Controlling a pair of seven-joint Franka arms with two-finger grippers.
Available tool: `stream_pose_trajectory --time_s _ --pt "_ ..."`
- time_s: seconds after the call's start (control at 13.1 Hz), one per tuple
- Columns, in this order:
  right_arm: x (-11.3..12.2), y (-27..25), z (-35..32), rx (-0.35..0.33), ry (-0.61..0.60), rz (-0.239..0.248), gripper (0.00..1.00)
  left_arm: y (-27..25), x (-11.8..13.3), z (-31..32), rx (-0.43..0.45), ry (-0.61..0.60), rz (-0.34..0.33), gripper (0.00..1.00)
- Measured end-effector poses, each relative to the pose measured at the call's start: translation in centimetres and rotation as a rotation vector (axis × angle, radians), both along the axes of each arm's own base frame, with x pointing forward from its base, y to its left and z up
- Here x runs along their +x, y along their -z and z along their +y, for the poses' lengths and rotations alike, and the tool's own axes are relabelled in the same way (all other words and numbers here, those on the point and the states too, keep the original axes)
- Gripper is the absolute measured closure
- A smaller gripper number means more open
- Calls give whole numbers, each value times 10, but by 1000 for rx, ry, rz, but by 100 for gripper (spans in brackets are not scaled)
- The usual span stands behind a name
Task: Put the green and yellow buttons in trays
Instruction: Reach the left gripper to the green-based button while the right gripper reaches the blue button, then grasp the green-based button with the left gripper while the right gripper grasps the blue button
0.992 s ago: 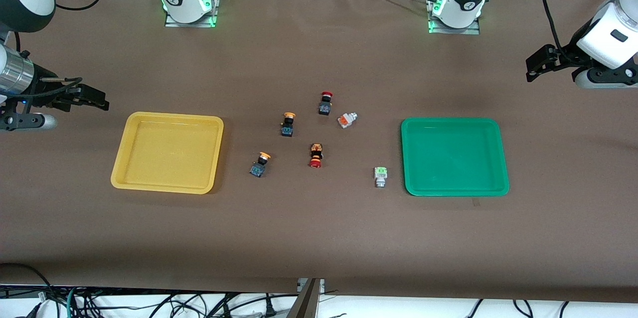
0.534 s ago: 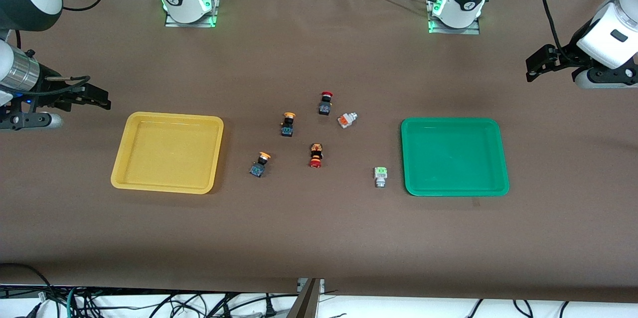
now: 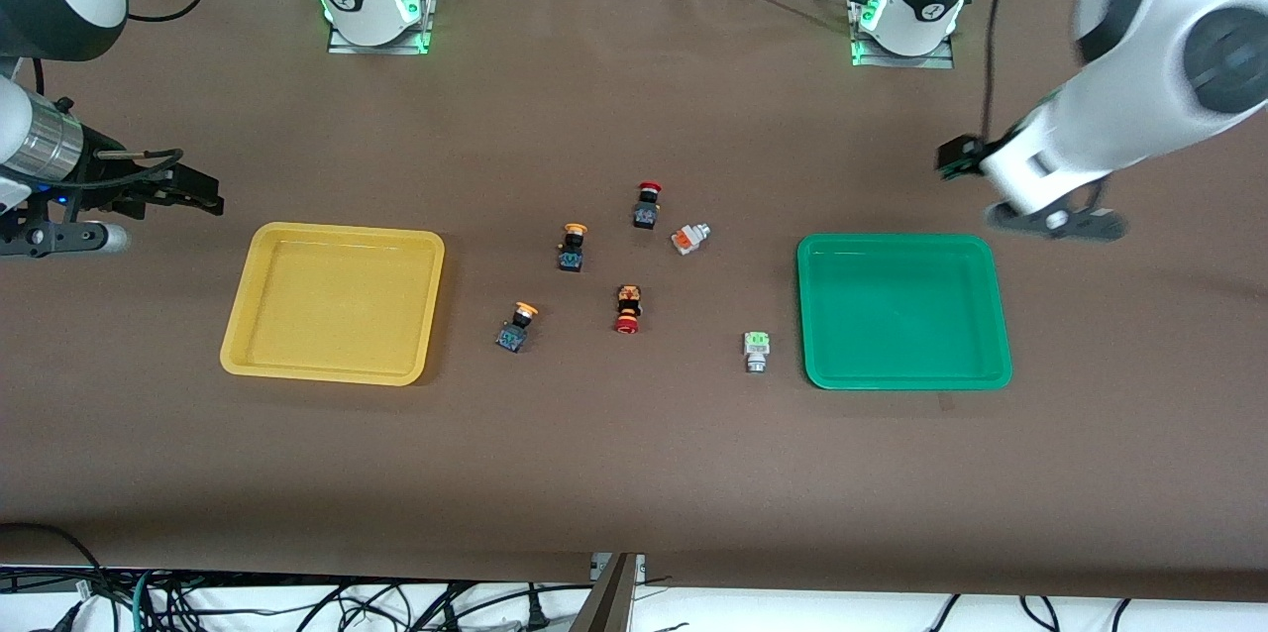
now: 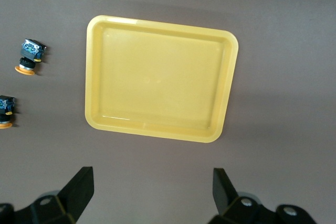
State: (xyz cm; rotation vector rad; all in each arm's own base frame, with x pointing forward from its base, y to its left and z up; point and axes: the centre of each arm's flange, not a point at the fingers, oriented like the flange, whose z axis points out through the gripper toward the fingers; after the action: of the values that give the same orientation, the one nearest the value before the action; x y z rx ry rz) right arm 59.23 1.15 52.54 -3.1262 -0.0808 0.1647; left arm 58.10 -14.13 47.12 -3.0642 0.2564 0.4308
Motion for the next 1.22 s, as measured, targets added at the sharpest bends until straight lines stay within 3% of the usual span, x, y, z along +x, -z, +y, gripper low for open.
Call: stream_pose_trajectory --time_s 0.15,0.31,0.53,0.69,0.84,1.15,1.22 --pt "5 23 37 -6 18 21 0 56 42 -39 -35 40 -39 0" --pt "18 69 99 -21 103 11 0 106 74 -84 -88 68 -160 0" --pt "34 173 195 -29 325 -39 0 177 92 -130 -149 16 -308 0" --pt "39 242 228 -27 440 -51 0 219 91 -144 -176 -27 -363 0" --pt "44 282 239 -40 525 -38 0 258 74 -161 -192 -68 -387 0" --pt "46 314 269 -57 622 -23 0 287 56 -167 -180 -77 -361 0" --pt "46 319 277 -54 629 -22 0 288 56 -166 -178 -78 -359 9"
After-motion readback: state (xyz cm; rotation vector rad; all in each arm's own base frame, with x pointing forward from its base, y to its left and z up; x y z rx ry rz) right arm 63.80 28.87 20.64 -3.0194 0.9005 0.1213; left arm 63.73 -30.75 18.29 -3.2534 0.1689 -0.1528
